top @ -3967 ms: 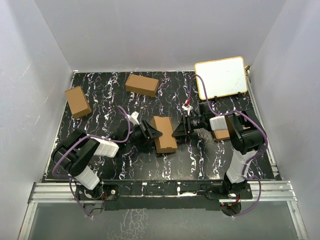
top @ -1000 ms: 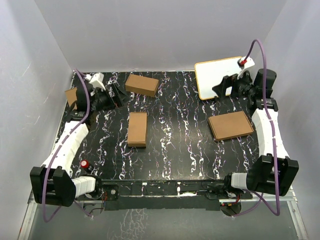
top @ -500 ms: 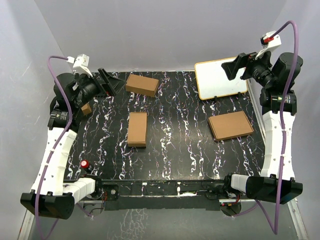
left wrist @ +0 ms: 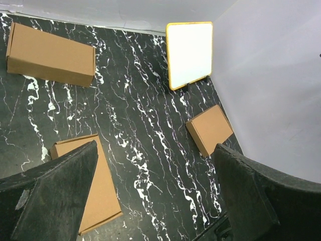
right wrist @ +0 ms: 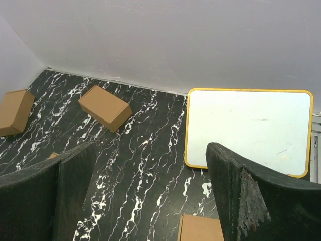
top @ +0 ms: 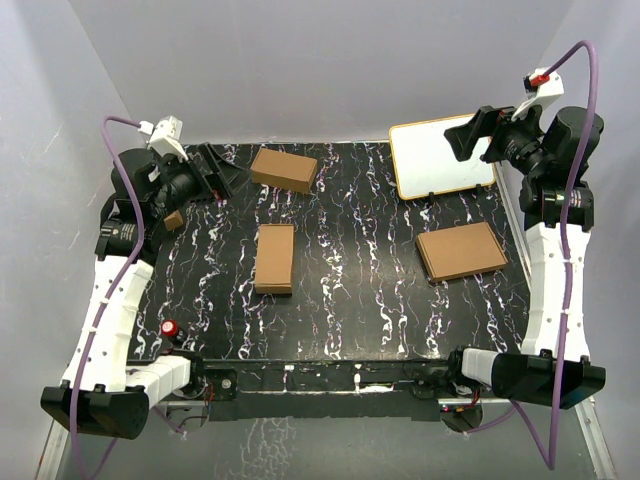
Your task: Fold the paper box
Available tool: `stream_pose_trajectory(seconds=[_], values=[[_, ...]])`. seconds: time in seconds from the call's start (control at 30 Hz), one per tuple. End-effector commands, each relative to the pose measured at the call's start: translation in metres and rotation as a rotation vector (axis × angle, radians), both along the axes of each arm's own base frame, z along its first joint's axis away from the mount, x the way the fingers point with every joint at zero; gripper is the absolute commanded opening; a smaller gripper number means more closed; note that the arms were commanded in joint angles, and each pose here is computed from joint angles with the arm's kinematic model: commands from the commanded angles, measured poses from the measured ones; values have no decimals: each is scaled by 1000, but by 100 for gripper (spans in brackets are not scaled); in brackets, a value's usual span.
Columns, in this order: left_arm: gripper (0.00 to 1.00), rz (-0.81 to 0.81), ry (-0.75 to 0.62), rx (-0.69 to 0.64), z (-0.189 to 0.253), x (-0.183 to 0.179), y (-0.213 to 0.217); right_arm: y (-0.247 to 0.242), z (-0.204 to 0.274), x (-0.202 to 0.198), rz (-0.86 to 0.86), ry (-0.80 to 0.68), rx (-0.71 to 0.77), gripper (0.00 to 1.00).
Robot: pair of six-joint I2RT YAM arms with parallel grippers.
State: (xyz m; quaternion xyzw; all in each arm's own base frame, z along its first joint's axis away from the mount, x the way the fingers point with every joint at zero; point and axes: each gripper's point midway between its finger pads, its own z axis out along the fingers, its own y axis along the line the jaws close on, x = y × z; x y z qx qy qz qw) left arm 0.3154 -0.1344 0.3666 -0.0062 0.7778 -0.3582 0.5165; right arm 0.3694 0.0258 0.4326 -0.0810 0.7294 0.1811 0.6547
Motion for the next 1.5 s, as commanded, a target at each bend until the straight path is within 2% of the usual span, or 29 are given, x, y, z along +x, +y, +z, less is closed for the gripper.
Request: stream_pose_trajectory(seconds=[0.0,0.73,1.07,1.47], values=[[97,14,-23,24,10,-8,6,0,25,-13,-22,-68,1,99],[97,21,35,71,-15,-9,10,-8,17,-18,-60,-51,17,99],[97,-16,51,46,-23,-13,3,-15,17,-22,-72,-48,33,99],[97,-16,38,43,-17,-14,3,-19,23,-23,-83,-56,38,99]])
